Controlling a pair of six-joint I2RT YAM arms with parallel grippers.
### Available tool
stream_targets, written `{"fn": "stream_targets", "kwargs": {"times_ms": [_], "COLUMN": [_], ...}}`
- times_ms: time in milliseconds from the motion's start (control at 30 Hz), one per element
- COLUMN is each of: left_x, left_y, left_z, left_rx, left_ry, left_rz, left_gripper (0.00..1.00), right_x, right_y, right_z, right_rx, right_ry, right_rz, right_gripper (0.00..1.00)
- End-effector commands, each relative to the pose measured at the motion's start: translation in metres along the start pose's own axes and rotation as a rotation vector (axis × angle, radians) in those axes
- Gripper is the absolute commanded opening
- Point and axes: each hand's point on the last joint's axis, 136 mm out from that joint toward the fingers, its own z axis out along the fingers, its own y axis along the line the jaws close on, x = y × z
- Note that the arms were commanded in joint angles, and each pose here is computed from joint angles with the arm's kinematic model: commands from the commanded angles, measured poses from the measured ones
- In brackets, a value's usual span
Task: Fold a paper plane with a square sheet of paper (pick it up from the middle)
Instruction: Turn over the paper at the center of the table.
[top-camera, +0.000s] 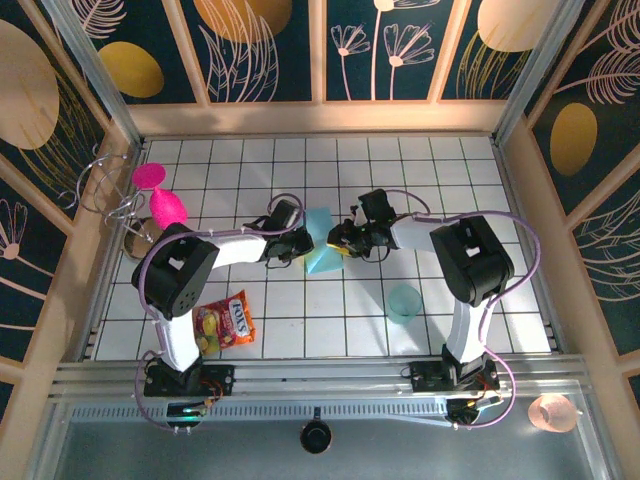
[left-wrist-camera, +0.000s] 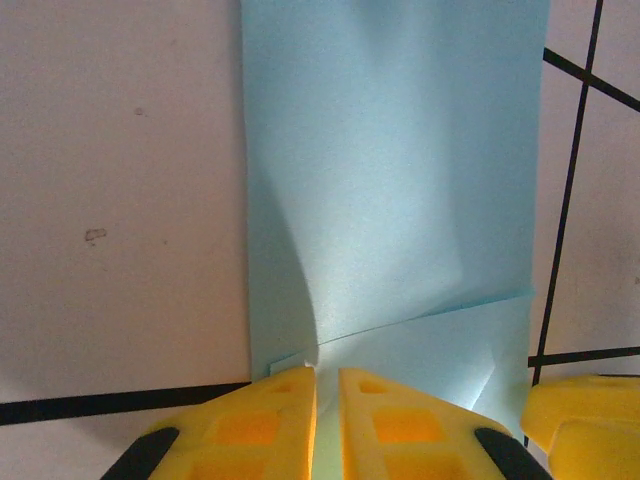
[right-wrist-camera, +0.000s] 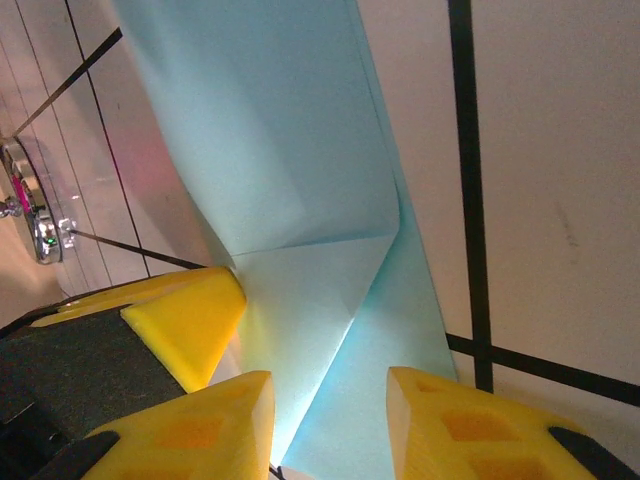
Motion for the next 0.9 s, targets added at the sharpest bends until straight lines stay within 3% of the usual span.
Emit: {"fn": "stream_targets", "kwargs": {"times_ms": [0,467,867], "left_x": [0.006,0.015,0.014], "left_y": [0.014,0.023,0.02], "left_z": [0.005,0.006,0.004], "left_rx": [-0.031,-0.035,-0.024], "left_ry": [0.016,0.035,0.029], "left_rz": [-0.023,-0.033,-0.033], "left_gripper": [0.15,0.15,0.14], "right_x": [-0.005,-0.007,-0.002], "right_y": [0.002,0.003,0.019], "right_z": [0.003,0.016,0.016], "right_rx": [0.01,0.011,-0.115], "right_ry": [-0.012,0.008,0.024], "right_rz": [0.006,0.0,-0.004], "right_gripper": [0.34,0.29,0.26]}}
